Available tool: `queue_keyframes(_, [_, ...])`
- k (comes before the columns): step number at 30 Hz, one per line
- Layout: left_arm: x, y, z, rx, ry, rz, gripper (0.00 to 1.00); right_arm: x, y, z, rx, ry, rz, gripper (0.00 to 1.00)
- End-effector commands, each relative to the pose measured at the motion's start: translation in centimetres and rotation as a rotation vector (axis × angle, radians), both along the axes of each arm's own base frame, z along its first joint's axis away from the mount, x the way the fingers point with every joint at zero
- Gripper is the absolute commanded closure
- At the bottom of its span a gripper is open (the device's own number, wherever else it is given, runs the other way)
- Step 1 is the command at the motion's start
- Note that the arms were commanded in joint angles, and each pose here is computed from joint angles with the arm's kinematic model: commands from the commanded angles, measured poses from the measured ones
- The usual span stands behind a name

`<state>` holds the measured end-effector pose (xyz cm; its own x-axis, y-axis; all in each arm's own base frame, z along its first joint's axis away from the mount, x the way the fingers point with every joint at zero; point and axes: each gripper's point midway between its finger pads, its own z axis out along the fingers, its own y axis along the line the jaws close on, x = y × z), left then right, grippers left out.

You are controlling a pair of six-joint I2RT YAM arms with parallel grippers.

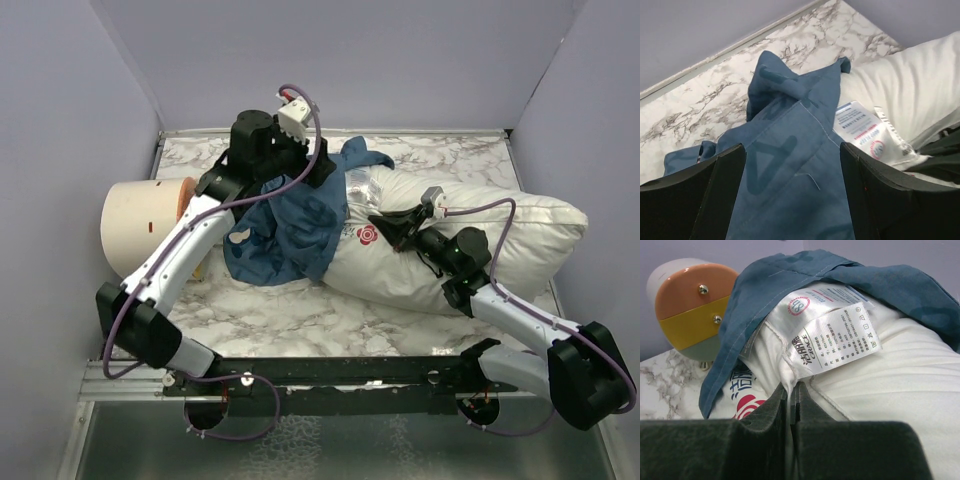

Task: Put the pillow into the pillowcase
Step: Stuff the pillow into the pillowcase.

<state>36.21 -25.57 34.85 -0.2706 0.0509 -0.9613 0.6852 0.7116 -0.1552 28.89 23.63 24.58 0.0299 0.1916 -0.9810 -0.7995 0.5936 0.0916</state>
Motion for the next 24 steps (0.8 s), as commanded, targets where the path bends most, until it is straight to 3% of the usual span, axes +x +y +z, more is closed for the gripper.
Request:
queue_keyframes(1, [1.9, -1.6, -1.6, 0.135, -0.03, -0.094, 0.21, -2.4, 0.9, -7.8, -0.103, 0.277, 0.096, 0.99])
queue_keyframes(9, [4.9, -5.6, -4.2, 0.15, 0.022, -0.208, 0.17, -2.3, 1.1, -8.1, -0.105, 0.289, 0.105, 0.99])
queue_keyframes(14, [4.3, -8.1, -4.2, 0.055, 0.098, -0.314, 0.2, -2.3, 1.1, -8.2, -0.106, 0.291, 0.103, 0.99])
queue_keyframes(16, [3.6, -8.9, -4.4, 0.018, 0.142, -0.366, 0.3, -2.3, 1.0, -8.1, -0.107, 0.288, 0.098, 0.99])
queue_keyframes(20, [3.1, -9.8, -5.8, -0.01, 0.247, -0.41, 0.65, -2.2, 0.9, -8.1, -0.112, 0.283, 0.094, 0.99])
queue_keyframes(21, [3.1, -9.9, -6.1, -0.006, 0.266, -0.416, 0.77, -2.3, 0.9, -8.1, -0.112, 0.284, 0.094, 0.99])
queue_keyframes(22, [3.3, -10.0, -6.2, -0.002, 0.275, -0.418, 0.95, -2.2, 0.9, -8.0, -0.112, 0.282, 0.094, 0.99])
queue_keyframes(24, [3.6, -10.4, -5.3, -0.019, 0.27, -0.423, 1.0, -2.1, 0.9, -7.9, -0.113, 0.284, 0.089, 0.99])
